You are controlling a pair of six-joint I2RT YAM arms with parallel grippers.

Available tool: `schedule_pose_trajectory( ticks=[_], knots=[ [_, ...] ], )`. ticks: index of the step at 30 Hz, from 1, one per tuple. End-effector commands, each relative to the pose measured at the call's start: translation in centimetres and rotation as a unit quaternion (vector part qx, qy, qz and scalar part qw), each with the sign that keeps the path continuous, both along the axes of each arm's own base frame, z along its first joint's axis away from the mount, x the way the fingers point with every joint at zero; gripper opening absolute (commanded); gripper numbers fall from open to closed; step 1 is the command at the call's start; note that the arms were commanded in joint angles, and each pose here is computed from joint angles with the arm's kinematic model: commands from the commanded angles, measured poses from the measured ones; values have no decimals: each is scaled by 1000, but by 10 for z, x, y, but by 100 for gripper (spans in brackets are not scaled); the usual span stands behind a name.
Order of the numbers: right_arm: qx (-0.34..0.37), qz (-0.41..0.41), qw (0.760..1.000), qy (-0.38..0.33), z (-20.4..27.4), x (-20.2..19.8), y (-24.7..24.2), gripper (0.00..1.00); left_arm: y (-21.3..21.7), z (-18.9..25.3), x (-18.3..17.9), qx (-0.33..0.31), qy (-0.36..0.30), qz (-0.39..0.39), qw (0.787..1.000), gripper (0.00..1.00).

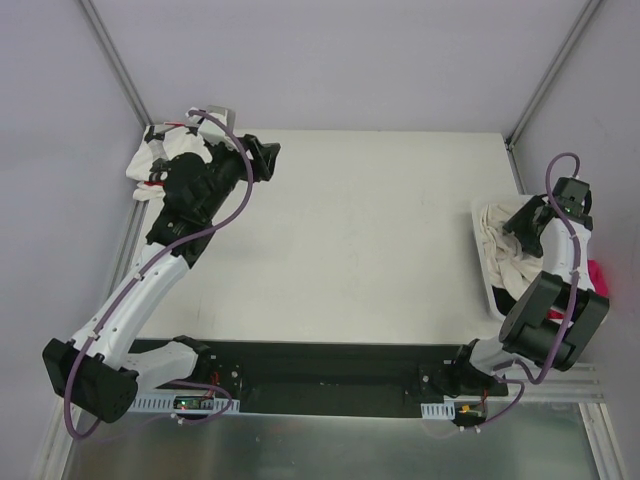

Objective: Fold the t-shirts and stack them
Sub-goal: Grab crumpled tshirt from bin with the right arm

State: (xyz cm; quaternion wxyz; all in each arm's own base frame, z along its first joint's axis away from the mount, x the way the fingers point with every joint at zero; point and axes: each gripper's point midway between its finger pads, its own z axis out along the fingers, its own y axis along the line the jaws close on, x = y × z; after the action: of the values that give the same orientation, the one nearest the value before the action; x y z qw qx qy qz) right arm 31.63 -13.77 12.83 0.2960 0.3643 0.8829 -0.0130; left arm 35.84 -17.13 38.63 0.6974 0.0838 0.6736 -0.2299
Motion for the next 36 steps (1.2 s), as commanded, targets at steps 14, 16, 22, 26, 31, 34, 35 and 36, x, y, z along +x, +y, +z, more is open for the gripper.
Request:
schedule_pose_trajectory(
  ticks=[14, 16, 22, 26, 31, 34, 35, 36],
  knots=[
    [17, -28, 999, -40, -7, 15, -6, 1, -12, 29, 5, -29, -22, -23, 999, 61],
    [14, -27, 998, -51, 3, 17, -6, 1, -12, 26, 5, -29, -20, -22, 999, 61],
    [2, -6, 995, -97, 68, 37, -6, 1, -11, 17, 8, -26, -12, -16, 999, 61],
    [-21, 22, 988, -148, 134, 54, 7, 1, -13, -1, 12, -26, 8, -13, 1000, 61],
    [-36, 93, 967, -233, 225, 75, 55, 1, -20, -20, 17, -36, 30, -24, 999, 61],
    [-37, 162, 946, -279, 262, 83, 109, 1, -28, -36, 22, -36, 52, -36, 997, 61],
    [-14, 205, 930, -306, 278, 85, 142, 1, -32, -41, 22, -38, 60, -45, 996, 61],
    [-2, 225, 921, -318, 286, 89, 157, 1, -34, -46, 23, -37, 67, -49, 996, 61]
  ],
)
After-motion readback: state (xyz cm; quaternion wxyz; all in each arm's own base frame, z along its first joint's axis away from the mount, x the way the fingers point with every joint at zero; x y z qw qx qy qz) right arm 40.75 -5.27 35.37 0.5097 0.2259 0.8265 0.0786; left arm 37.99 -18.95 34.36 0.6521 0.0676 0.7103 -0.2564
